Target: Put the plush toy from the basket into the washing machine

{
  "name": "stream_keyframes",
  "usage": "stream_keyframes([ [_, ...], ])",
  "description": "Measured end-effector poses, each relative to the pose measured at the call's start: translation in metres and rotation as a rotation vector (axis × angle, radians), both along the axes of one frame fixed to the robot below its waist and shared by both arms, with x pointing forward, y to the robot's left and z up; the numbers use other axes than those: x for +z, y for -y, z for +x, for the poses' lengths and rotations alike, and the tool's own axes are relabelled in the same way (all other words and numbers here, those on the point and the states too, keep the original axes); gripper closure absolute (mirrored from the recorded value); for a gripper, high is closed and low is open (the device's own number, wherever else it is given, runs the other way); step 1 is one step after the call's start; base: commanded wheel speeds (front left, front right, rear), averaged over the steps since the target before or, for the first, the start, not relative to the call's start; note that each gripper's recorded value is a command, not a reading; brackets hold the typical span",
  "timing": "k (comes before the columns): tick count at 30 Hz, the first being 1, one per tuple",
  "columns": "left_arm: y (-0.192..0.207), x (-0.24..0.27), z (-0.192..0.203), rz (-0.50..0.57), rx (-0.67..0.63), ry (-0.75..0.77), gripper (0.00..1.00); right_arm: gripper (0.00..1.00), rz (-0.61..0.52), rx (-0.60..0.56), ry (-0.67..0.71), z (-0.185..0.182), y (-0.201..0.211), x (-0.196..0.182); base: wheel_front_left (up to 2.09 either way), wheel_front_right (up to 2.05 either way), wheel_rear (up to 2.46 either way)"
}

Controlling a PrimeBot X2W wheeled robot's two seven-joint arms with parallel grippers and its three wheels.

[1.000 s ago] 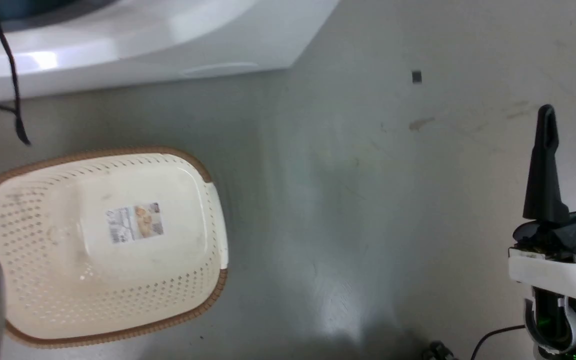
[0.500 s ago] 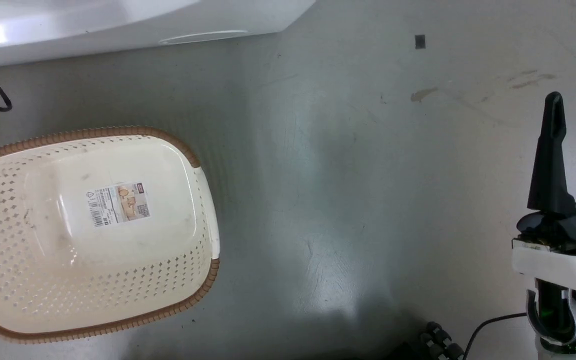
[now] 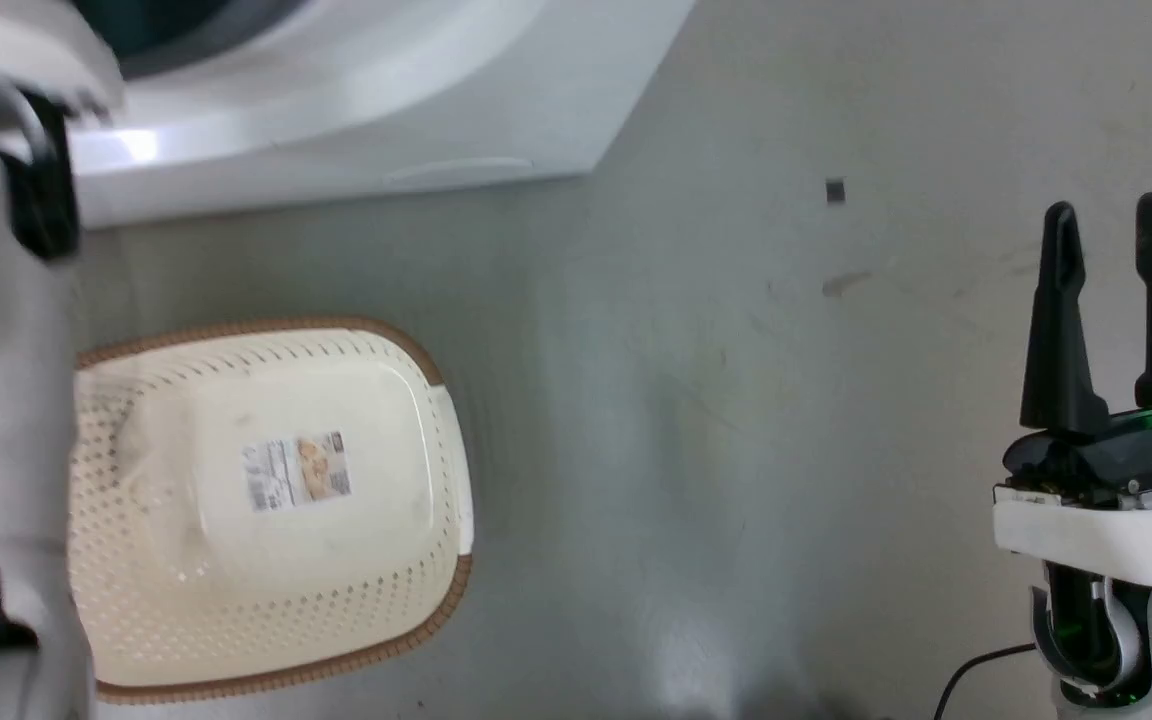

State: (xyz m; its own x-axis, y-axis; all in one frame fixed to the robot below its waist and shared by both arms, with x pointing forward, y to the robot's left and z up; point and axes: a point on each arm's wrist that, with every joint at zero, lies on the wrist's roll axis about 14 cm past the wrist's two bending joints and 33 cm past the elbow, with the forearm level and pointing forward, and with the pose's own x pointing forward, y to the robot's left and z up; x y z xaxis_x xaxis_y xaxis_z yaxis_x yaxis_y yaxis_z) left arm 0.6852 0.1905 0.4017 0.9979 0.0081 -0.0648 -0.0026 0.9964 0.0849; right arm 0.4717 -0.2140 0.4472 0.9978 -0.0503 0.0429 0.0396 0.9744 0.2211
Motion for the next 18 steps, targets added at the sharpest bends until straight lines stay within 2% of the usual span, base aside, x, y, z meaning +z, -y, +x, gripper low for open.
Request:
stream_keyframes([
  [2,0.001,0.004,-0.017,0.031,-0.020,-0.004,0.00,0.00,0.000,0.005,0.025,-0.002,-0.002,0.012,0.00,0.00,0.00],
  [8,0.014,0.023,-0.072,0.021,-0.054,0.008,0.00,0.00,-0.002,0.016,0.071,-0.017,-0.007,0.038,0.00,0.00,0.00],
  [18,0.012,0.086,-0.157,0.018,-0.034,0.138,0.00,0.00,-0.015,0.054,0.118,-0.041,-0.022,0.067,0.00,0.00,0.00],
])
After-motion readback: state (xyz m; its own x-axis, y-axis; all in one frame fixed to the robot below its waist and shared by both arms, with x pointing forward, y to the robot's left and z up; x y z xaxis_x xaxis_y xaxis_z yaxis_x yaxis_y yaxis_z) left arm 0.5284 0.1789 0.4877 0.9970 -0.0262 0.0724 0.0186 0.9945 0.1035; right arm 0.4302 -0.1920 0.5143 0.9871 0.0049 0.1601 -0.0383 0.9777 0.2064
